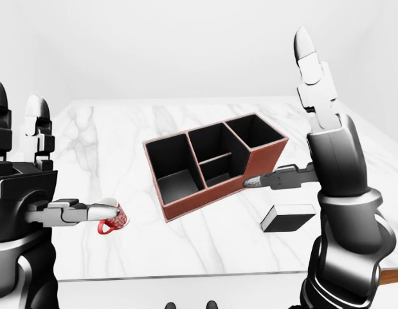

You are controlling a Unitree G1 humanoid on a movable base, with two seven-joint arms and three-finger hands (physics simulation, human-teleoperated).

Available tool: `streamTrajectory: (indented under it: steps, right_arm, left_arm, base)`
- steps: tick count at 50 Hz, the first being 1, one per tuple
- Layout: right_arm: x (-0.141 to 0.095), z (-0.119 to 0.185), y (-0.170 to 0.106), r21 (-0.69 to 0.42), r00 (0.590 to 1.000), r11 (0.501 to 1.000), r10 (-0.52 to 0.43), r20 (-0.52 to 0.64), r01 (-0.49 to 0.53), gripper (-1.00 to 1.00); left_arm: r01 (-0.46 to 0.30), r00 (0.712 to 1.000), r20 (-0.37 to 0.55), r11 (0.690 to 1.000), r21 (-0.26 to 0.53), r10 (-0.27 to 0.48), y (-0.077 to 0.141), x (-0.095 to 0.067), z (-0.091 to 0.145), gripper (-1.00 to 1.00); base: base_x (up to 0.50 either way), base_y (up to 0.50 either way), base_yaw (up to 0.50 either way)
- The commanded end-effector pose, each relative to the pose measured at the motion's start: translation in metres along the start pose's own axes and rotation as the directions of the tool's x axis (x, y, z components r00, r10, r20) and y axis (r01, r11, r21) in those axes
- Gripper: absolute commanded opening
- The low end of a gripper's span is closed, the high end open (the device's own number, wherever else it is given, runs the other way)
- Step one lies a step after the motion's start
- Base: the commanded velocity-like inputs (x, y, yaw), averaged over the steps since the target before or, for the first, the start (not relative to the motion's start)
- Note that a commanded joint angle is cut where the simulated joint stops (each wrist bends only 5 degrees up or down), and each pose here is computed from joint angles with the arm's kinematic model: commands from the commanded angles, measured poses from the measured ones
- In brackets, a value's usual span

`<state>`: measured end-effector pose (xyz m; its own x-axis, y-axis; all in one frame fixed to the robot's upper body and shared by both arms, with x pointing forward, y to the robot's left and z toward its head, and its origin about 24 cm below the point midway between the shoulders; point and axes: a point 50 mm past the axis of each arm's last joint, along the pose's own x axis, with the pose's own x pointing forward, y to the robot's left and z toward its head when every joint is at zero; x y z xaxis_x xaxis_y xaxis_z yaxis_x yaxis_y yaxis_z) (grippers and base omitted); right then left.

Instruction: Pick up the book and place it in the back compartment of the caddy.

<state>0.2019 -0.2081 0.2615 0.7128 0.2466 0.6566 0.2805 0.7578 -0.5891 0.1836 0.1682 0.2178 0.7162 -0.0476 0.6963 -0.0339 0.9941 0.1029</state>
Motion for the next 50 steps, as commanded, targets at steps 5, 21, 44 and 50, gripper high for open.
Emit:
streamTrajectory:
  steps: [5, 21, 44, 50]
  right_arm:
    - [-0.001, -0.009, -0.015, -0.186, 0.993, 0.978, 0.075, -0.093, -0.091, 1.00]
    - [-0.005, -0.025, -0.016, -0.287, 0.949, 0.921, 0.195, -0.249, -0.264, 1.00]
    - [-0.031, -0.063, -0.016, -0.282, 0.836, 0.882, 0.196, -0.512, -0.379, 1.00]
    - [-0.034, -0.074, -0.017, -0.263, 0.810, 0.880, 0.200, -0.551, -0.396, 1.00]
  left_arm:
    - [0.000, 1.000, 0.022, 1.000, 0.008, 0.000, 0.001, 0.001, 0.005, 1.00]
    - [-0.003, 1.000, 0.021, 1.000, 0.009, 0.002, 0.002, 0.001, 0.004, 1.00]
    - [0.001, 1.000, 0.015, 1.000, 0.011, -0.001, 0.002, 0.000, 0.003, 1.00]
    - [0.003, 1.000, 0.025, 1.000, 0.011, -0.003, 0.002, 0.001, 0.005, 1.00]
  base:
    - [0.00, 0.00, 0.00]
    - [0.00, 0.00, 0.00]
    - [0.00, 0.00, 0.00]
    - [0.00, 0.00, 0.00]
